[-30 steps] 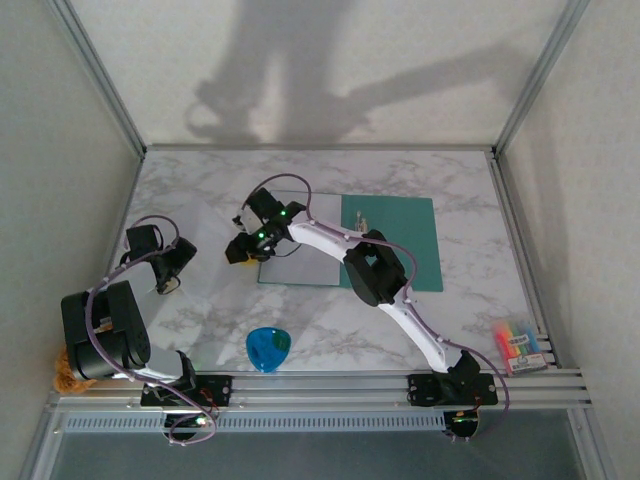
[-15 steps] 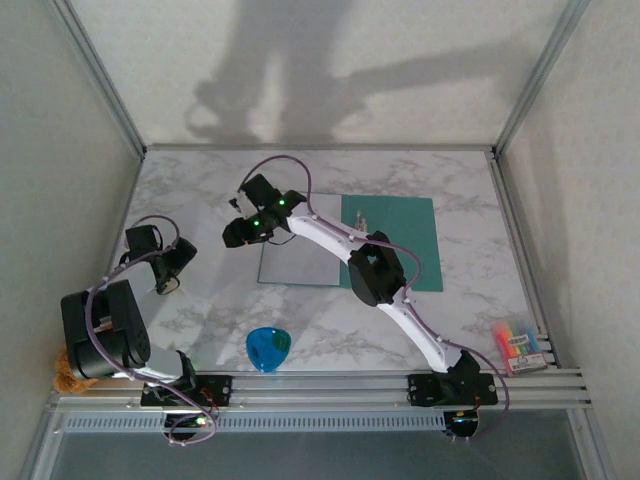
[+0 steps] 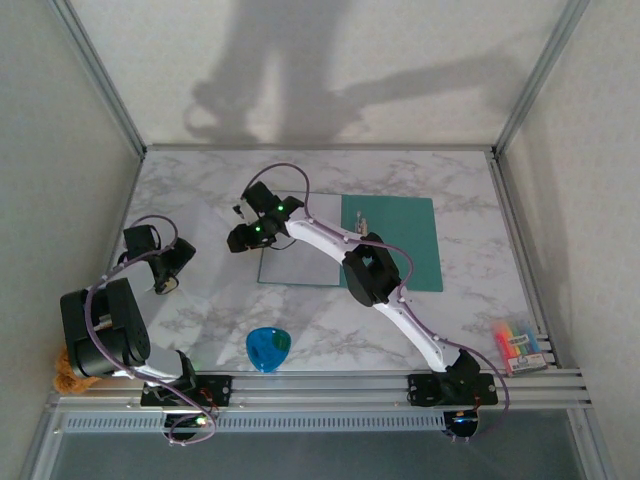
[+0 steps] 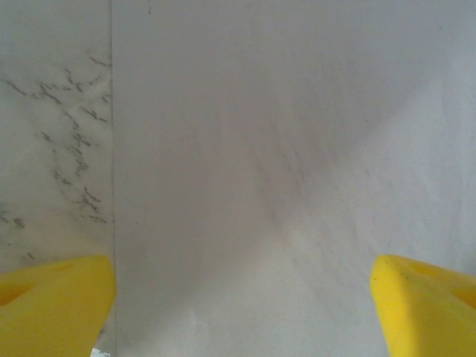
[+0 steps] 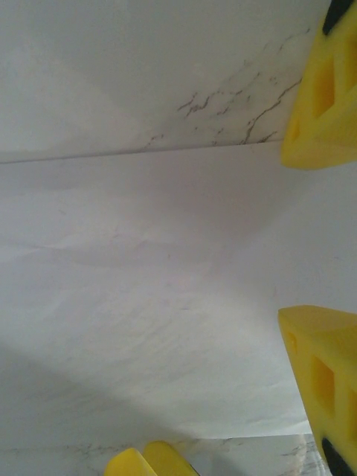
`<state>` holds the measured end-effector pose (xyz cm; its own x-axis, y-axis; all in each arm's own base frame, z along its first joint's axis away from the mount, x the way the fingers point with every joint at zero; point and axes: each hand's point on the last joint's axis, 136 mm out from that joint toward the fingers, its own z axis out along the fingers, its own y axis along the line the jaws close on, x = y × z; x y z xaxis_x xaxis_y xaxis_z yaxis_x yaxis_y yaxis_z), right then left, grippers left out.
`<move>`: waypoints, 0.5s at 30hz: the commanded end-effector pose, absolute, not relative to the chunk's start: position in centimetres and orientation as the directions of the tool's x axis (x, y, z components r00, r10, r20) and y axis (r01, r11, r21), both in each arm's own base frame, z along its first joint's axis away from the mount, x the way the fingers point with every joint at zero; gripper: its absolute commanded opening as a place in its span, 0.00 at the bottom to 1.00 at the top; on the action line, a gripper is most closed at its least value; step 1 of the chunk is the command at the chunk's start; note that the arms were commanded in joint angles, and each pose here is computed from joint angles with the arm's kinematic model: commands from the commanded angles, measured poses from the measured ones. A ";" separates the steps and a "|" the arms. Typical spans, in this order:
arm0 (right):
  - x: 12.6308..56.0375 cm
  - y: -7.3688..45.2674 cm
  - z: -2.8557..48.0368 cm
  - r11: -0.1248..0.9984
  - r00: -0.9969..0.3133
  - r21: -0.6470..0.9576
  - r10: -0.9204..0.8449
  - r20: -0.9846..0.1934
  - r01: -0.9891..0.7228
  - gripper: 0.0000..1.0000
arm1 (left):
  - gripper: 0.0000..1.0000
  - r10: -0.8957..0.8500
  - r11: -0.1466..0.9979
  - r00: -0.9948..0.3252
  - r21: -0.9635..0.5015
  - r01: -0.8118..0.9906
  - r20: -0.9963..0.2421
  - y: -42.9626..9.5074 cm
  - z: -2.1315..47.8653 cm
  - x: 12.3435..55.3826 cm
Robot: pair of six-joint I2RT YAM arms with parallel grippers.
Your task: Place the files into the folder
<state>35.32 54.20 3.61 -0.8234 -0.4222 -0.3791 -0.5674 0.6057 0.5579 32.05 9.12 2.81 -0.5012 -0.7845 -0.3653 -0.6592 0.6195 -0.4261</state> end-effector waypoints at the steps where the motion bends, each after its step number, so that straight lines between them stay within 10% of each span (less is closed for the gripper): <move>1: 33.0 54.0 1.0 0.621 -0.846 0.580 -0.448 -0.290 -0.528 0.52 | 0.90 -0.772 0.634 -0.540 -0.462 -0.620 -0.334 8.1 1.9 32.8; 15: 30.2 54.9 0.9 0.592 -0.858 0.640 -0.457 -0.234 -0.490 0.51 | 0.92 -0.775 0.629 -0.541 -0.480 -0.612 -0.325 7.7 2.1 32.7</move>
<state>34.94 54.63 3.71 -0.8417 -0.3909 -0.3725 -0.5396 0.5871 0.6035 32.09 9.02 2.85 -0.5036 -0.7851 -0.3607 -0.6572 0.6191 -0.4300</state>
